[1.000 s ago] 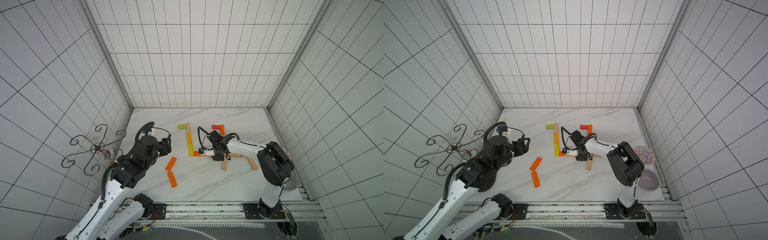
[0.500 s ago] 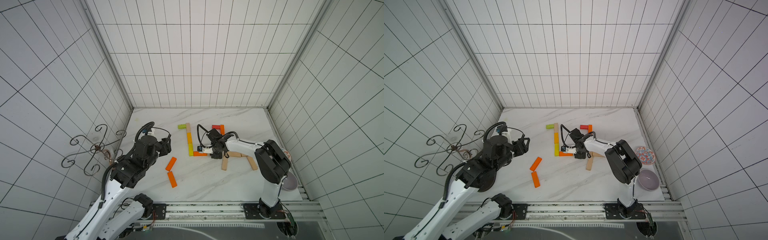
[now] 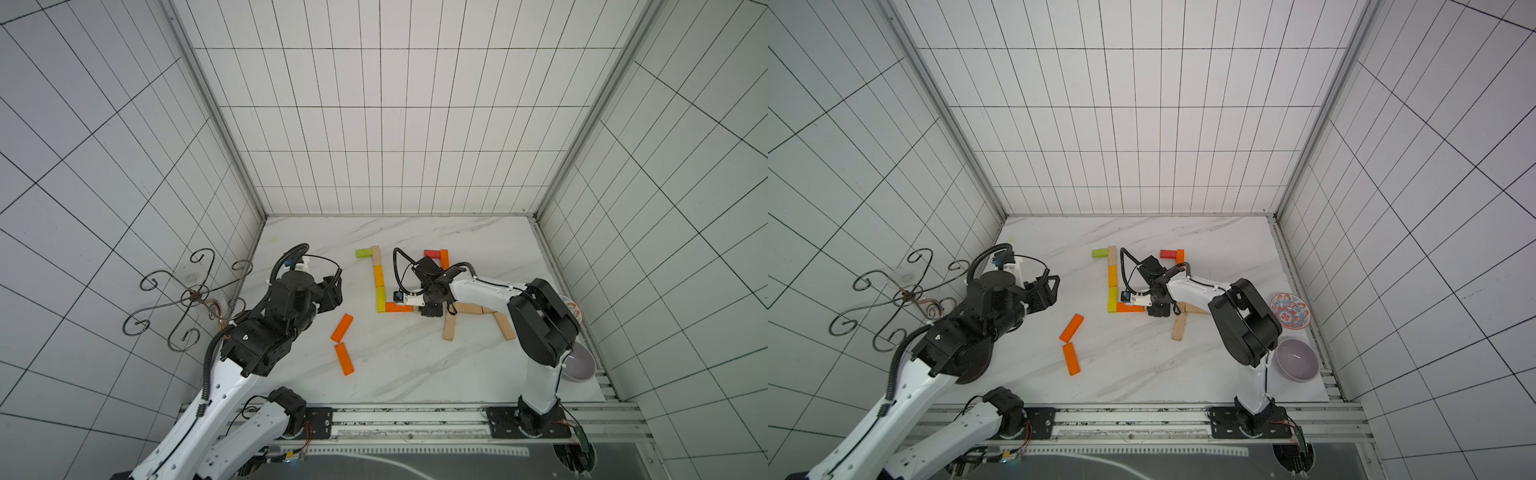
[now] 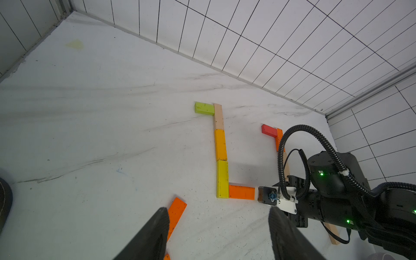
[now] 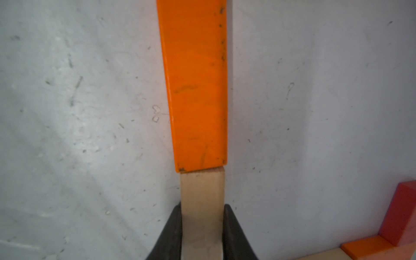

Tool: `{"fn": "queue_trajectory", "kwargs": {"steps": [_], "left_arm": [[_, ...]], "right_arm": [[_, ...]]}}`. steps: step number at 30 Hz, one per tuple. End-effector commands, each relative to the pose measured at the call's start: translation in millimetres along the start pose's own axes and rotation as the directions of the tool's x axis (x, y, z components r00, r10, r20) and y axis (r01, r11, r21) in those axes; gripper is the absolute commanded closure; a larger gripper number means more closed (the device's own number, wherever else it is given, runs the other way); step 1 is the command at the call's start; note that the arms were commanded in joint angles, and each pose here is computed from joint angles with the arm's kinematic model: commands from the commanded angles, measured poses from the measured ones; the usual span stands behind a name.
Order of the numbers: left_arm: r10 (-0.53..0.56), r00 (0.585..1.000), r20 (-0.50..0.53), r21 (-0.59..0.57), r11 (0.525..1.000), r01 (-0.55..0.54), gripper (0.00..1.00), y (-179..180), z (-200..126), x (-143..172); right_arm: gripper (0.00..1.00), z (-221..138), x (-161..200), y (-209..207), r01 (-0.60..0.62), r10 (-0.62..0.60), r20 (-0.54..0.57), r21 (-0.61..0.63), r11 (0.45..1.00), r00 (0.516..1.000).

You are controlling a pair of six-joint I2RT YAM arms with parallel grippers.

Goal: Assemble a giraffe with building blocks
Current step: Assemble the building block at the center of the board.

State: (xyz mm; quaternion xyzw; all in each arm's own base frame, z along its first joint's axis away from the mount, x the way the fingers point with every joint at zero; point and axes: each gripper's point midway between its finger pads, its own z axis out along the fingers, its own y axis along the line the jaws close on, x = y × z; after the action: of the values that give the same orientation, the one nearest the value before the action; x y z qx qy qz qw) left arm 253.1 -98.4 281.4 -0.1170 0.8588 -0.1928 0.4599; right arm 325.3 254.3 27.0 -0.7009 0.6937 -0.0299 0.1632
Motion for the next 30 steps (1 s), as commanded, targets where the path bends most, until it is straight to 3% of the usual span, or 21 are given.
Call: {"fn": "queue_trajectory", "kwargs": {"steps": [1, 22, 30], "left_arm": [[-0.013, 0.999, 0.03, -0.001, 1.0, 0.013, 0.3, -1, -5, -9], [-0.022, 0.999, 0.037, 0.003, 1.0, 0.022, 0.3, -1, -11, -11], [-0.029, 0.999, 0.042, -0.019, 0.999, 0.029, 0.29, 4, -19, -13]], "right_arm": [[0.69, -6, -13, -17, 0.009, -0.01, 0.033, 0.016, 1.0, 0.999], [0.44, -30, -26, -25, 0.017, -0.021, 0.067, 0.06, 0.998, 0.998], [0.37, -80, -56, -34, -0.037, 0.01, 0.222, 0.12, 0.992, 0.975]]}}
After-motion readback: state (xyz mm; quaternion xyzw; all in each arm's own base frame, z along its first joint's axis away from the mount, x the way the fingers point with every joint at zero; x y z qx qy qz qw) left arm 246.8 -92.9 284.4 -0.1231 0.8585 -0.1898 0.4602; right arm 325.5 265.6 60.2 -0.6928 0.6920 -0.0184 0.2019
